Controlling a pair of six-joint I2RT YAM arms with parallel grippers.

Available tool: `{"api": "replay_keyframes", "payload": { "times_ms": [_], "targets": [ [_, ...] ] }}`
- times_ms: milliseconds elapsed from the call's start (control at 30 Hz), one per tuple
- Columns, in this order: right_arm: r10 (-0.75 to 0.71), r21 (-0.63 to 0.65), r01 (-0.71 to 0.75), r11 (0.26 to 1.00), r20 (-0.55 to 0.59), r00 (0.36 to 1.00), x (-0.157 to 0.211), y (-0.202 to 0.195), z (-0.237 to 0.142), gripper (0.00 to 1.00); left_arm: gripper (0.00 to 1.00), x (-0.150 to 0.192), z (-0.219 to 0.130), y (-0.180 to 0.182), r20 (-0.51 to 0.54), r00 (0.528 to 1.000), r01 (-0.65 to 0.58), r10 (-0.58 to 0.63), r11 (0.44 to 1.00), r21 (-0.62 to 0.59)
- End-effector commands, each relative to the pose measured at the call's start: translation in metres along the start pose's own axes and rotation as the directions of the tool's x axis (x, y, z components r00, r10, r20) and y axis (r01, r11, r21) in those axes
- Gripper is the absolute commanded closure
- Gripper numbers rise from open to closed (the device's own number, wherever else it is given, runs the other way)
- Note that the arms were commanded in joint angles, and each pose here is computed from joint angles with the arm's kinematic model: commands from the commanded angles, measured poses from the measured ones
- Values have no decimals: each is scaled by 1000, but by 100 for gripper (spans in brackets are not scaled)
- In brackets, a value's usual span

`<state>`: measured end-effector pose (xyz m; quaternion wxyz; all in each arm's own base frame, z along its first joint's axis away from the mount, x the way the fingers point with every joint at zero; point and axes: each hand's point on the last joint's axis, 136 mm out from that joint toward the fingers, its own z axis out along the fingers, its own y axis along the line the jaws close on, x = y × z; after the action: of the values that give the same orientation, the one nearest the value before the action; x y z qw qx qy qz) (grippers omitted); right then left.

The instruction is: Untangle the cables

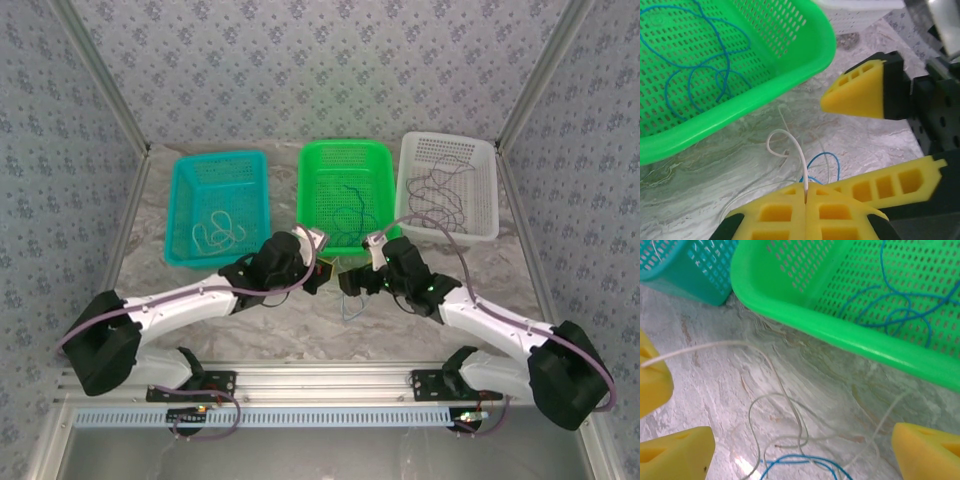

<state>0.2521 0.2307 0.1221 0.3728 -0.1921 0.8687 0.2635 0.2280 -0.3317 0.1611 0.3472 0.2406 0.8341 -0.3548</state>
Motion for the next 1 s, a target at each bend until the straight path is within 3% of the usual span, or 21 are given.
{"api": "replay_keyframes", "payload": {
  "times_ms": [0,333,633,967],
  "targets": [
    [29,20,-30,999,75,997,-18,0,7,6,99,-18,-12,-22,79,997,-28,22,996,79],
    [106,189,-102,977,-10,994,4,-27,35,9,99,-55,-52,-49,235,970,-98,60,983,154],
    [166,282,-138,950,-78,983,37,-47,32,13,98,-94,-114,-48,393,904,-197,169,980,30],
    [219,322,-174,931,-106,970,63,-58,28,13,97,-125,-170,-53,510,831,-244,221,969,-22]
  ]
}}
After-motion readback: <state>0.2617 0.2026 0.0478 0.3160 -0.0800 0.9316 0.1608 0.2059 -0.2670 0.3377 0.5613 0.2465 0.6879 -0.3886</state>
